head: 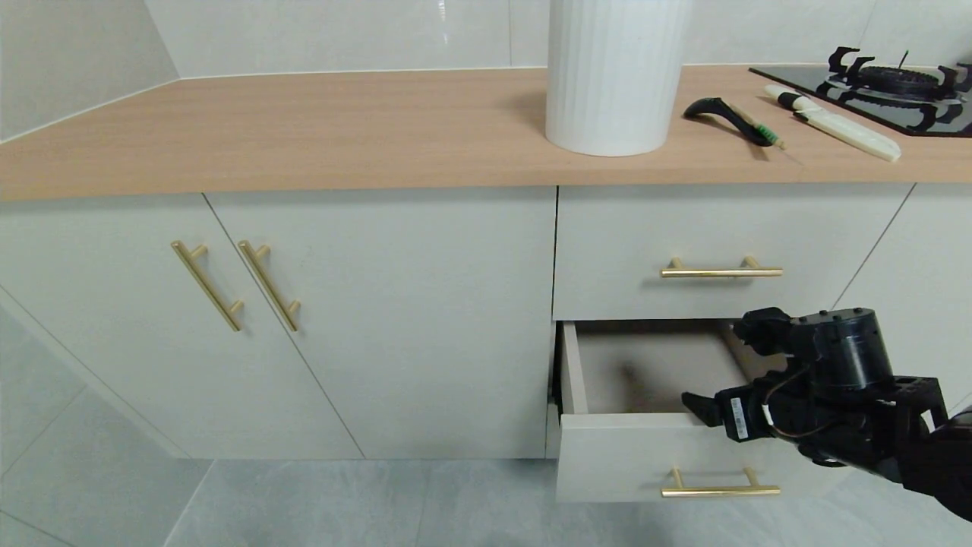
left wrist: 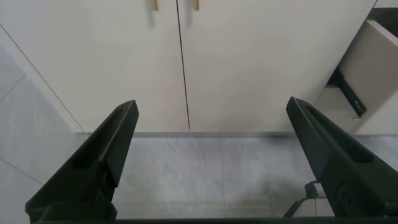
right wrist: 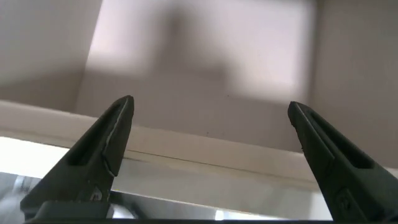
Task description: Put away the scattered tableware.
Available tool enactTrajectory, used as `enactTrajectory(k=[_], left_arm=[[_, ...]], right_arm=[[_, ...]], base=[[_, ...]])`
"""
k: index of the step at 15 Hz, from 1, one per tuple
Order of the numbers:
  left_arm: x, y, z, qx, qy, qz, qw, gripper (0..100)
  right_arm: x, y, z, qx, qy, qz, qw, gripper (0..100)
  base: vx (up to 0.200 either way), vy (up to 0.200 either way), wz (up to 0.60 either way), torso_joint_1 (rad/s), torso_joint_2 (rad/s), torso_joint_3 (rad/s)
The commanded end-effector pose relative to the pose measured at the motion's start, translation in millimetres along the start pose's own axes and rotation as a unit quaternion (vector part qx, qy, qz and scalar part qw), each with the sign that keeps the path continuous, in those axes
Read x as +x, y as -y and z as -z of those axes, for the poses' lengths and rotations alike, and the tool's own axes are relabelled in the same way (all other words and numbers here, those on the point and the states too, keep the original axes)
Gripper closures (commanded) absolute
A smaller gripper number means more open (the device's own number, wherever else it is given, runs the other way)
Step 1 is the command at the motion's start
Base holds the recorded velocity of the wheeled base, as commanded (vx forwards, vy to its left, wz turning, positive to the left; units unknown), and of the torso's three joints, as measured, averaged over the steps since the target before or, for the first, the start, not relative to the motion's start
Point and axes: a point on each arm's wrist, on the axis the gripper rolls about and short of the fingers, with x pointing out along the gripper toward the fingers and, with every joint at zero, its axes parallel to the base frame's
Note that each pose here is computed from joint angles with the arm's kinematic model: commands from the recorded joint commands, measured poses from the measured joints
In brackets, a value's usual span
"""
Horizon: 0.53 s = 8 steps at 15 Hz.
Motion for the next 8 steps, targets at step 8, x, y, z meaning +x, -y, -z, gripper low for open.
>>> enactTrajectory(k=[8], left_arm=[[0.1,0.0,0.3,0.0,-0.001,0.0,1.0,0]], right_arm=[[-58.2,-8.9,-3.9,-0.047,-0.124,-0.067,0.989,0]], base=[[0.0,0.0,0.0,0.0,0.0,0.0]])
